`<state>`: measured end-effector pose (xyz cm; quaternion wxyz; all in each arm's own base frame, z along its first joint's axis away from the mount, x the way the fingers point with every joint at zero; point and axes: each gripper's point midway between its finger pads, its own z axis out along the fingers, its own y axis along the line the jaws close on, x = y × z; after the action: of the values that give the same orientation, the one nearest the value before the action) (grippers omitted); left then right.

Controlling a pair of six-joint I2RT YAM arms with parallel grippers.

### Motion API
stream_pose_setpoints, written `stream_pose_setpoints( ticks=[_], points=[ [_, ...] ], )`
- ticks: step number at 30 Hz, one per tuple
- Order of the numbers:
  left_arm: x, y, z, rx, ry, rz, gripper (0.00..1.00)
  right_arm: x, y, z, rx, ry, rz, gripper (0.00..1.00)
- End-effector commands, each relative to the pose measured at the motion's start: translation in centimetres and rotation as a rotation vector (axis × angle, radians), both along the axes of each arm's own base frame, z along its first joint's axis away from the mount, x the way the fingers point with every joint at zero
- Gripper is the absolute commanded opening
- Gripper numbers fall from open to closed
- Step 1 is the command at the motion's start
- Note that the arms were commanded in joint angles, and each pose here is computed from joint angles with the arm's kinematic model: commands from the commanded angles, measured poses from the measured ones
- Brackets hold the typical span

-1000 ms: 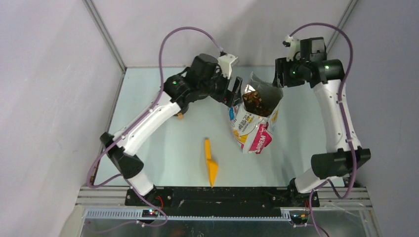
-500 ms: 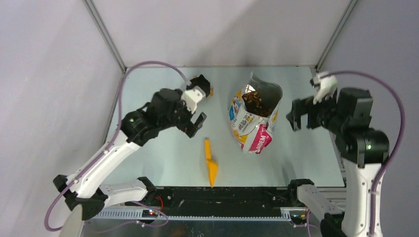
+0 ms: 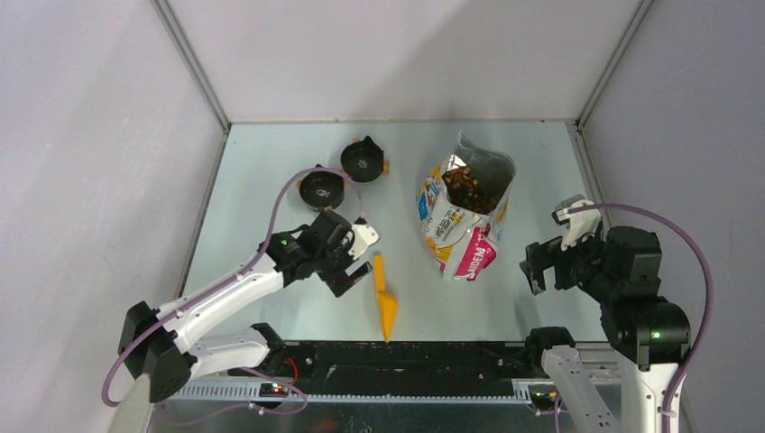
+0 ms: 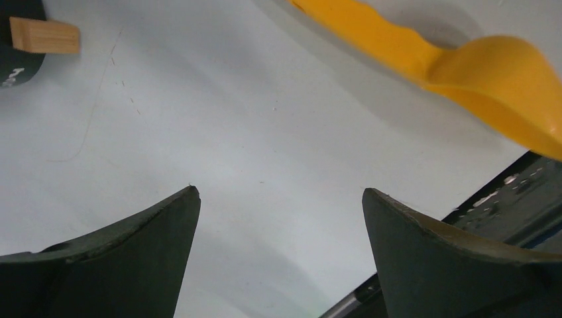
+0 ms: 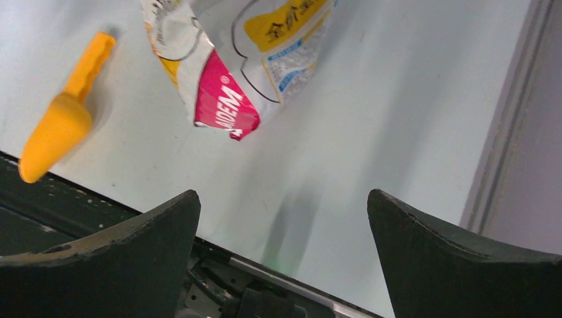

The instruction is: Serve the pet food

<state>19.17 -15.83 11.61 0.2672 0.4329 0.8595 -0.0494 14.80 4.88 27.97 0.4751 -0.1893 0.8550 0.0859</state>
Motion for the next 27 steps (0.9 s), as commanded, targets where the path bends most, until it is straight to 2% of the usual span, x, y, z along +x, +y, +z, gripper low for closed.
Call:
stream_pose_setpoints(
  ticks=[1,2,5,6,8,10,11,12,13,14,15,16,19,21,24,26,27],
  points=[
    [1.5,-1.2,0.1,0.014,-0.133,-0.181,1.0,0.7,-2.0,-0.7,-0.094,-0.005,-0.066,1.0],
    [1.7,-1.6,0.3,0.02,-0.165,-0.256,1.0,0.5,-2.3,-1.1,-0.116,0.011,-0.07,1.0],
    [0.8,-4.6,1.7,-0.118,-0.318,-0.529,1.0,0.0,-1.6,-1.3,-0.156,0.0,0.037,1.0],
    [0.1,-5.2,1.2,-0.098,-0.367,-0.661,0.99,0.0,-1.6,-1.1,-0.163,-0.014,0.05,1.0],
    [-0.7,-6.4,1.8,-0.065,-0.468,-0.824,0.97,0.1,-1.6,-0.4,-0.171,-0.051,0.054,1.0],
    [-1.2,-7.2,2.4,-0.072,-0.453,-0.849,0.95,0.1,-1.5,0.2,-0.169,-0.056,0.059,0.99],
    [-1.2,-7.5,2.0,-0.078,-0.407,-0.817,0.94,-0.1,-1.3,0.4,-0.158,-0.037,0.068,0.98],
    [-0.7,-8.0,3.3,-0.124,-0.373,-0.704,0.94,-0.2,-1.1,0.4,-0.15,-0.027,0.073,0.97],
    [-0.3,-8.1,2.5,-0.118,-0.301,-0.627,0.93,-0.5,-0.8,0.5,-0.132,-0.013,0.082,0.95],
    [0.8,-8.0,3.8,-0.15,-0.261,-0.435,0.93,-0.6,-0.7,0.6,-0.123,-0.012,0.085,0.95],
    [1.0,-8.1,2.7,-0.18,-0.149,-0.258,0.92,-0.8,-0.4,0.7,-0.114,-0.014,0.095,0.94],
    [2.0,-7.5,2.8,-0.173,-0.09,-0.135,0.92,-1.0,-0.3,0.8,-0.111,-0.022,0.099,0.94],
    [2.4,-6.7,1.9,-0.264,0.129,0.243,0.9,-0.9,-0.5,1.0,-0.115,-0.031,0.09,0.92],
    [2.1,-6.5,0.8,-0.319,0.245,0.357,0.88,-0.6,-0.7,1.0,-0.12,-0.032,0.079,0.92],
    [2.4,-5.8,-0.8,-0.387,0.327,0.463,0.86,-0.3,-0.6,1.2,-0.109,-0.03,0.074,0.91],
    [2.0,-6.2,-1.0,-0.423,0.364,0.454,0.86,-0.2,-0.4,1.3,-0.101,-0.033,0.08,0.91],
    [1.6,-6.7,-0.7,-0.44,0.374,0.382,0.85,-0.2,-0.4,1.3,-0.1,-0.034,0.08,0.91]
  ],
)
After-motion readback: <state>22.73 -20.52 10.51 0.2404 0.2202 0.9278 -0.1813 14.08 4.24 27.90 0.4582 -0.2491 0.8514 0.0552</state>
